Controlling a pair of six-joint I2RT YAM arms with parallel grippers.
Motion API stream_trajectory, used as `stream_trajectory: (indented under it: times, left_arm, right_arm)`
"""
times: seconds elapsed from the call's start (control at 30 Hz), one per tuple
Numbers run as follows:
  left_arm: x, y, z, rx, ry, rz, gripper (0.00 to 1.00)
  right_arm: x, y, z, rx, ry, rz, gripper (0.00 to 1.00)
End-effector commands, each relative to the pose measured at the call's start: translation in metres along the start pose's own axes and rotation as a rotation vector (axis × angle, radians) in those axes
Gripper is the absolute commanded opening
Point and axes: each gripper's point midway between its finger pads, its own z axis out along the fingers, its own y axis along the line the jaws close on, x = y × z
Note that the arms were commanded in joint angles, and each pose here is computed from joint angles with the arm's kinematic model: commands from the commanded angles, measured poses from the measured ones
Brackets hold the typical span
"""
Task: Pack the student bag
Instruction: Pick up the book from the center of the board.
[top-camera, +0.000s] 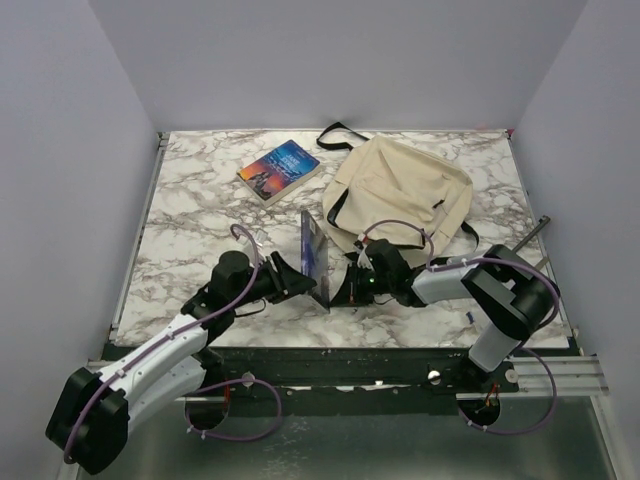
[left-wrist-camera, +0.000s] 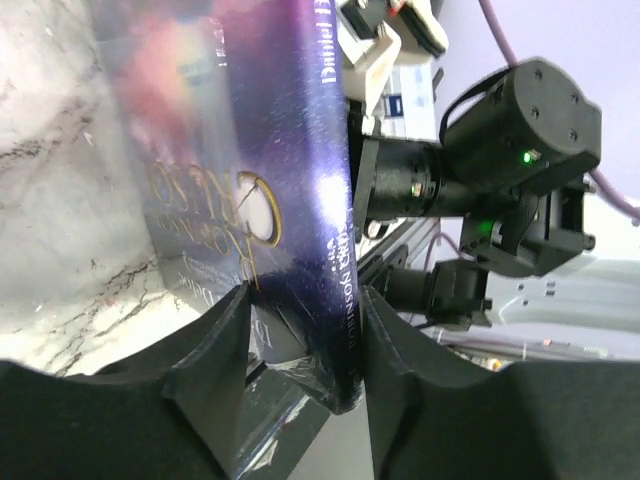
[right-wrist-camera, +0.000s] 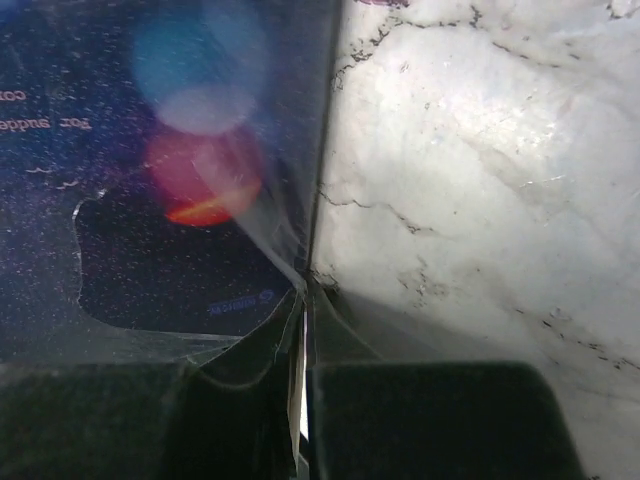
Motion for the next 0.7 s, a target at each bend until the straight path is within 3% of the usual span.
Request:
stream_trajectory:
  times: [0.0,0.13,0.17,0.23,0.5,0.67]
  left_arm:
    - [0.003,-0.009,0.004,0.048,0.033,0.038,0.36]
    - [0.0,0.013,0.006,-0.062,0.013,0.035,0.26]
    - [0.0,0.019,0.005,-0.092,0.012,0.037,0.27]
    - [-0.002,0.023,0.005,-0.113,0.004,0.061,0.4]
    - [-0.004,0.035,0.015,-0.196,0.057,0.093,0.5]
    - [-0.006,0.039,0.016,-0.214,0.047,0.109,0.3]
  right_arm:
    - [0.03,-0.059,-0.006,0.234,0.07,-0.006,0.15]
    - [0.02,-0.048,-0.015,0.229,0.04,-0.035,0.31]
    - [0.018,-0.045,-0.018,0.23,0.033,-0.044,0.32]
    - [0.014,-0.041,-0.022,0.232,0.016,-0.051,0.35]
    - [0.012,-0.033,-0.016,0.193,0.027,-0.061,0.36]
    - [0.013,-0.032,-0.017,0.186,0.036,-0.062,0.36]
